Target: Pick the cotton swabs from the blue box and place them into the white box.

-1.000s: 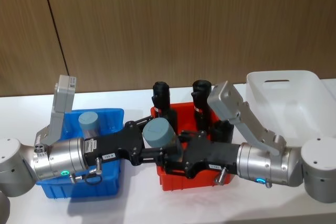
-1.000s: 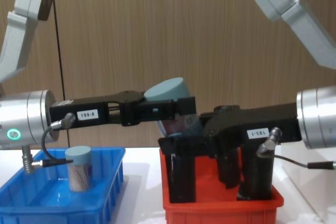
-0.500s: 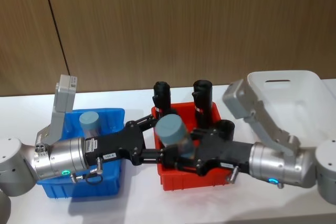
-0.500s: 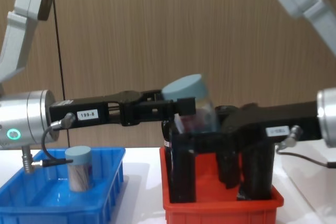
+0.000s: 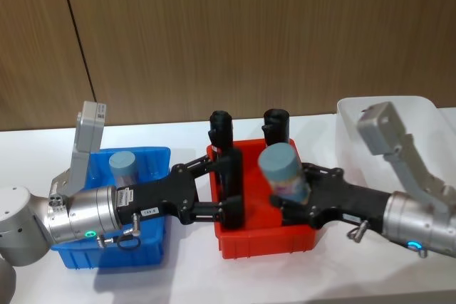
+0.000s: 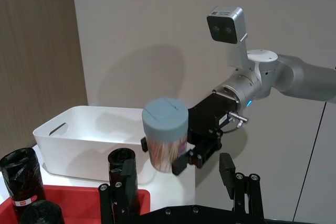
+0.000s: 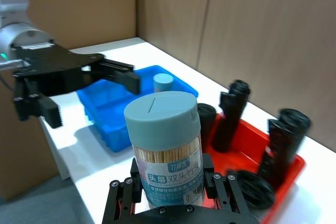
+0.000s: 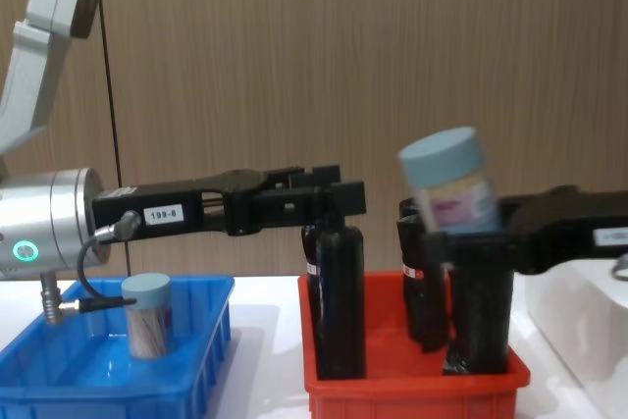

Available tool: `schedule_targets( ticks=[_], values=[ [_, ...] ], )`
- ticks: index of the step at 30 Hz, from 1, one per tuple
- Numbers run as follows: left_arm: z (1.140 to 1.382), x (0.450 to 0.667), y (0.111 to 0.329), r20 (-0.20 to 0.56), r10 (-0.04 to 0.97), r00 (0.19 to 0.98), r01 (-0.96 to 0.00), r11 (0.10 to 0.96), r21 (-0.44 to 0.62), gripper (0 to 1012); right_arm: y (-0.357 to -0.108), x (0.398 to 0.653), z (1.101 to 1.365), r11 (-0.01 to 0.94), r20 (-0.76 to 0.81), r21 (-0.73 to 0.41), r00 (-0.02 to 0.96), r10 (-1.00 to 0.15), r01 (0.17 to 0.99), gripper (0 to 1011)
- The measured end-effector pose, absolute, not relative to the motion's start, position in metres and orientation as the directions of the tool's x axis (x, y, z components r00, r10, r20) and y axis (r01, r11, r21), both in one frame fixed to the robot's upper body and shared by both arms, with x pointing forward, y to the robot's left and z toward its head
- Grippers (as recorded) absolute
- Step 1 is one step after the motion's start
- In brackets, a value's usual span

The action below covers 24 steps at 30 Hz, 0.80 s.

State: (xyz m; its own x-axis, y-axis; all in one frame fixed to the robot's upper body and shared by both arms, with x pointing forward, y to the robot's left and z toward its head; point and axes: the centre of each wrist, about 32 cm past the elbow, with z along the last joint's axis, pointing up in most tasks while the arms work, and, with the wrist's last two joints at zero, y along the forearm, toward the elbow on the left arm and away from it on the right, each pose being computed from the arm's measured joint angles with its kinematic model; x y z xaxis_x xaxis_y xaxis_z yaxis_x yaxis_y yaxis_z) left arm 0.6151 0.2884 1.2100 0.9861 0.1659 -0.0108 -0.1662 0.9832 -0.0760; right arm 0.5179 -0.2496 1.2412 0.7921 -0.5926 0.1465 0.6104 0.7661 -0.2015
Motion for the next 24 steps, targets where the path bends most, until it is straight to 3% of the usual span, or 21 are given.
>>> schedule_targets(
  ticks=[13, 24],
  values=[
    [1.210, 0.615, 0.288, -0.011, 0.166, 0.986, -0.166, 0.983, -0.076, 1004, -0.292, 0.511, 1.243, 0.668, 0.148, -0.177, 0.691, -0.707, 0.722, 650],
    [1.210, 0.615, 0.288, -0.011, 0.166, 0.986, -0.166, 0.983, -0.076, 1004, -0.321, 0.521, 1.241, 0.538, 0.155, -0.170, 0.562, -0.812, 0.825, 649]
  ],
)
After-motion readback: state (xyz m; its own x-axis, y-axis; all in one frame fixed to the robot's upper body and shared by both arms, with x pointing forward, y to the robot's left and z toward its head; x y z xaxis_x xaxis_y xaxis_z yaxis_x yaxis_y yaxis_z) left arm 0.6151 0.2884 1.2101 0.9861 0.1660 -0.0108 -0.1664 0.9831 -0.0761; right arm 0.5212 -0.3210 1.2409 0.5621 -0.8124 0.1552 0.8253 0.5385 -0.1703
